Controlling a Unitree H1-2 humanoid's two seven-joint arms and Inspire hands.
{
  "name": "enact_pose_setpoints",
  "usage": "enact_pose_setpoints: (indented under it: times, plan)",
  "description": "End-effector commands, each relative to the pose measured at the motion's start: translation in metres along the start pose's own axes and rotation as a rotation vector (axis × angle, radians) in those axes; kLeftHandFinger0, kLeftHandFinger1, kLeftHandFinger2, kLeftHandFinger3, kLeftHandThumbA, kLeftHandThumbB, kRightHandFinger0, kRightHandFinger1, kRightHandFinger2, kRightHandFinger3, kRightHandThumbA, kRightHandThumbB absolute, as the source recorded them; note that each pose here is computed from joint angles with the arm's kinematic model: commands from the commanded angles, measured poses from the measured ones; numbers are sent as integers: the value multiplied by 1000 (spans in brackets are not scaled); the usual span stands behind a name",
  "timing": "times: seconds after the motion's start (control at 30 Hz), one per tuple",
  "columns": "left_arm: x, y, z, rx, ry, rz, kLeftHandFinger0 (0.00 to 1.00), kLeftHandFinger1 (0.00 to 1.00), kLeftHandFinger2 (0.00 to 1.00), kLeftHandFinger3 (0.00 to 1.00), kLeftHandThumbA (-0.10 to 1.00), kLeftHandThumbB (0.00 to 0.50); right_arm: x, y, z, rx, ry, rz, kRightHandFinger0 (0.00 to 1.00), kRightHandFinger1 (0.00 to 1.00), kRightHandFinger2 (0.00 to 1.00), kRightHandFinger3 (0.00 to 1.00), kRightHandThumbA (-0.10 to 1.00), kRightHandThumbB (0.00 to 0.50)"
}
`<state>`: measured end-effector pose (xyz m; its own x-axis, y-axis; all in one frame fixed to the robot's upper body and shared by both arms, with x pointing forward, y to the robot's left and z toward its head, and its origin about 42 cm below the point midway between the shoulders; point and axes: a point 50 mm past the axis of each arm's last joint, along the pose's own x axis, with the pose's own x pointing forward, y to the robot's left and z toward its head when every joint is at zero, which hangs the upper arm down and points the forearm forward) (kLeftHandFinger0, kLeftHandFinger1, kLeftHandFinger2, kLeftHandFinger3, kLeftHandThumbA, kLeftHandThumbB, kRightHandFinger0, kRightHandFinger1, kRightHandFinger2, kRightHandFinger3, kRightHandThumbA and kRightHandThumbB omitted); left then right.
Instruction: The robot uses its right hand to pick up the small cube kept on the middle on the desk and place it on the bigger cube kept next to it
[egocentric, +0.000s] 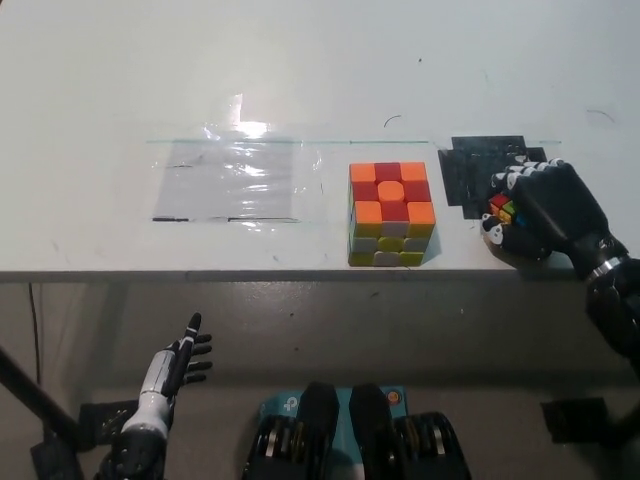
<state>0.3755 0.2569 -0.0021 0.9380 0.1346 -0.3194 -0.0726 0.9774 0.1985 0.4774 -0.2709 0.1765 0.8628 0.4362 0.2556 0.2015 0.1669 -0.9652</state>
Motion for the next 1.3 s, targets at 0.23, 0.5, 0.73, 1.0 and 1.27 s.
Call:
enact_pose_setpoints:
  times: [0.23,0.5,0.73,1.0,1.27]
  plan:
    - [8,6,15,29,-62,-1,831,761,792,768,929,64,10,-19,8,6,-40,-144,10,279,503,87,-100,240]
    - [5,4,13,13,-53,2,754,715,772,745,907,20,21,-33,19,2,-92,-200,0,298,557,94,-100,272]
    - [2,3,7,19,-37,5,784,745,795,802,911,41,38,-54,26,-23,-120,-245,0,284,529,123,-100,212]
    - [-1,3,3,20,-33,-2,813,763,821,793,898,9,67,-98,37,-12,-190,-330,0,315,636,425,-100,234]
    - [-4,2,-5,23,-41,-3,786,727,744,707,892,50,82,-127,61,-34,-250,-378,0,316,624,439,-100,202]
